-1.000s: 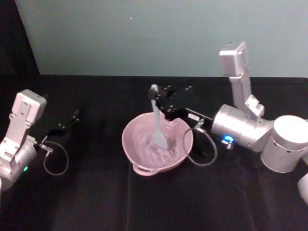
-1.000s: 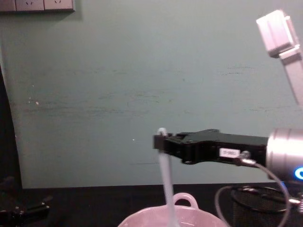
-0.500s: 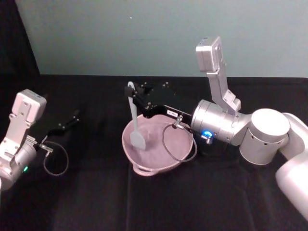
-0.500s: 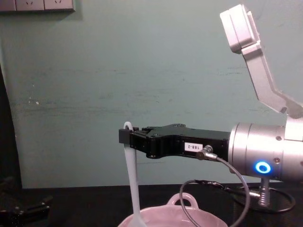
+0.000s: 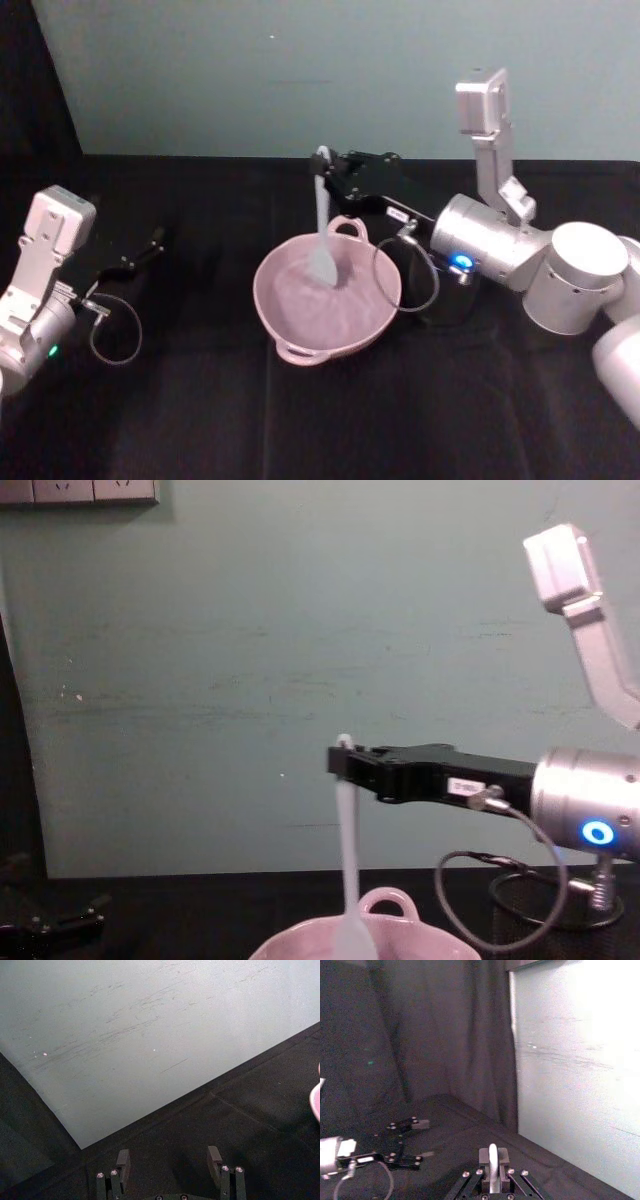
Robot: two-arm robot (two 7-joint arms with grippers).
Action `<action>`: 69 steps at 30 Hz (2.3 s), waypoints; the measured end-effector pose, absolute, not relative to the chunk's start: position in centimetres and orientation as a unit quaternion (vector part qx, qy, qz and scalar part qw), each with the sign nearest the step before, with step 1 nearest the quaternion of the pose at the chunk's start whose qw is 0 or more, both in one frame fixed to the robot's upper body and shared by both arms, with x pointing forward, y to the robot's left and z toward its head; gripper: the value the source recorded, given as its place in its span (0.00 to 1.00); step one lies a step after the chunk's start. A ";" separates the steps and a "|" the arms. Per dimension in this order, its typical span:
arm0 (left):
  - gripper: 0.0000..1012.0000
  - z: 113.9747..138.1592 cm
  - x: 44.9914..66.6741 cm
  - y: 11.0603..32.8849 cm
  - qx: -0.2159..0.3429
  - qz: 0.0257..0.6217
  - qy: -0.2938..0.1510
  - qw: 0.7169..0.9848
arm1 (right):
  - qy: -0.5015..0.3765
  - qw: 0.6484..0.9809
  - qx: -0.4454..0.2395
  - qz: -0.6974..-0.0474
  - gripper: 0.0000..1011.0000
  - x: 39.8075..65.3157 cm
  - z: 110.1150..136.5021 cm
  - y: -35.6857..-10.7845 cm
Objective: Use the one hand to pick up the spoon and stir the clear water in the bowl.
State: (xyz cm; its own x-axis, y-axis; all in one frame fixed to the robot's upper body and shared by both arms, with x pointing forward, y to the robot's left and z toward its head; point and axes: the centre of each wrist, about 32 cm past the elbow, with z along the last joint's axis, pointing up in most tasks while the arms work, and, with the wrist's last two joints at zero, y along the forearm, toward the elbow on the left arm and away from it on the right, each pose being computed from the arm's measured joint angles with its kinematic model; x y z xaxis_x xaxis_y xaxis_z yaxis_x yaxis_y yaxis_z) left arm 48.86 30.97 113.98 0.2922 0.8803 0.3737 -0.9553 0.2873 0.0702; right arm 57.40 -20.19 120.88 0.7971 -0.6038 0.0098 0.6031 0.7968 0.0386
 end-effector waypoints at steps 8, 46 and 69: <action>1.00 114.0 48.9 31.0 0.141 0.580 -0.132 0.791 | -0.014 0.936 0.015 -0.351 0.11 56.6 121.0 -22.7; 1.00 114.0 48.9 31.0 0.141 0.580 -0.132 0.791 | -0.011 0.965 0.012 -0.262 0.11 56.1 121.2 -17.2; 1.00 114.0 48.9 31.0 0.141 0.580 -0.132 0.791 | -0.023 0.929 0.012 -0.369 0.11 55.8 121.5 -23.9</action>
